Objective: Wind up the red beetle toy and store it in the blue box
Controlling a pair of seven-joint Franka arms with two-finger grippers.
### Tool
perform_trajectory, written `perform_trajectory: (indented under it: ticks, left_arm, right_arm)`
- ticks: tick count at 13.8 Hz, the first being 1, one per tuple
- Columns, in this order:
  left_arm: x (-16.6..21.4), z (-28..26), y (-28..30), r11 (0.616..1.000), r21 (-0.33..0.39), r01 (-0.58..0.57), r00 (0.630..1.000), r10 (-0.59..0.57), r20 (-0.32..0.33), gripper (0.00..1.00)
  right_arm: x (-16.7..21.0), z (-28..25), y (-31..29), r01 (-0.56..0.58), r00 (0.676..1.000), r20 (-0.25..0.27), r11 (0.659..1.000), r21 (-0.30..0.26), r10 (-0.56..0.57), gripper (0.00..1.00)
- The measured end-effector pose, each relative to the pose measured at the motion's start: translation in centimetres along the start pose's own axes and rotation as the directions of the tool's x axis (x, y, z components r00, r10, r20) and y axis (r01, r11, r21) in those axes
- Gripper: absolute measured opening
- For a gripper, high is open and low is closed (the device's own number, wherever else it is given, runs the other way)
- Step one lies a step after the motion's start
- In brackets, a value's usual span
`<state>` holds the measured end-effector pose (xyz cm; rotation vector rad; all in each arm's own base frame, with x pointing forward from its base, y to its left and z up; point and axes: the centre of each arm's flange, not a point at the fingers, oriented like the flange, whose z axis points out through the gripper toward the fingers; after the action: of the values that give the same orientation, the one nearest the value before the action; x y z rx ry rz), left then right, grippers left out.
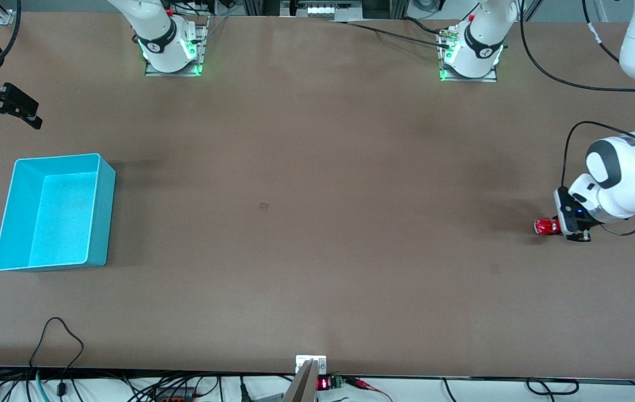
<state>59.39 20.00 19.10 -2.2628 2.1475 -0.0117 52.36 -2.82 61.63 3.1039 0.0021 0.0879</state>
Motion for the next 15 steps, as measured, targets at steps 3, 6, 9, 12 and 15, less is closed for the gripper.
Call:
perform_trajectory:
  ticks: [3, 6, 9, 12, 15]
  left_arm:
    - [-1.6, 0.0, 0.1, 1.0, 0.005, -0.017, 1.0, 0.017, 0.002, 0.44]
    - [-2.8, 0.0, 0.1, 1.0, 0.009, -0.023, 1.0, 0.023, 0.004, 0.44]
    - [-3.6, 0.0, 0.0, 1.0, 0.009, -0.021, 1.0, 0.021, 0.004, 0.44]
    - [-3.7, 0.0, 0.0, 1.0, 0.009, -0.025, 1.0, 0.025, 0.004, 0.44]
    - [-3.7, 0.1, 0.0, 0.999, 0.008, -0.032, 0.999, 0.032, 0.003, 0.48]
  right_arm:
    - [0.0, 0.0, 0.0, 0.0, 1.0, -0.001, 1.0, 0.0, 0.0, 1.0]
    - [0.0, 0.0, 0.0, 0.0, 1.0, -0.001, 1.0, 0.0, 0.0, 1.0]
    - [0.0, 0.0, 0.0, 0.0, 1.0, -0.001, 1.0, 0.0, 0.0, 1.0]
    - [0.0, 0.0, 0.0, 0.0, 1.0, -0.001, 1.0, 0.0, 0.0, 1.0]
    - [0.0, 0.0, 0.0, 0.0, 1.0, -0.001, 1.0, 0.0, 0.0, 1.0]
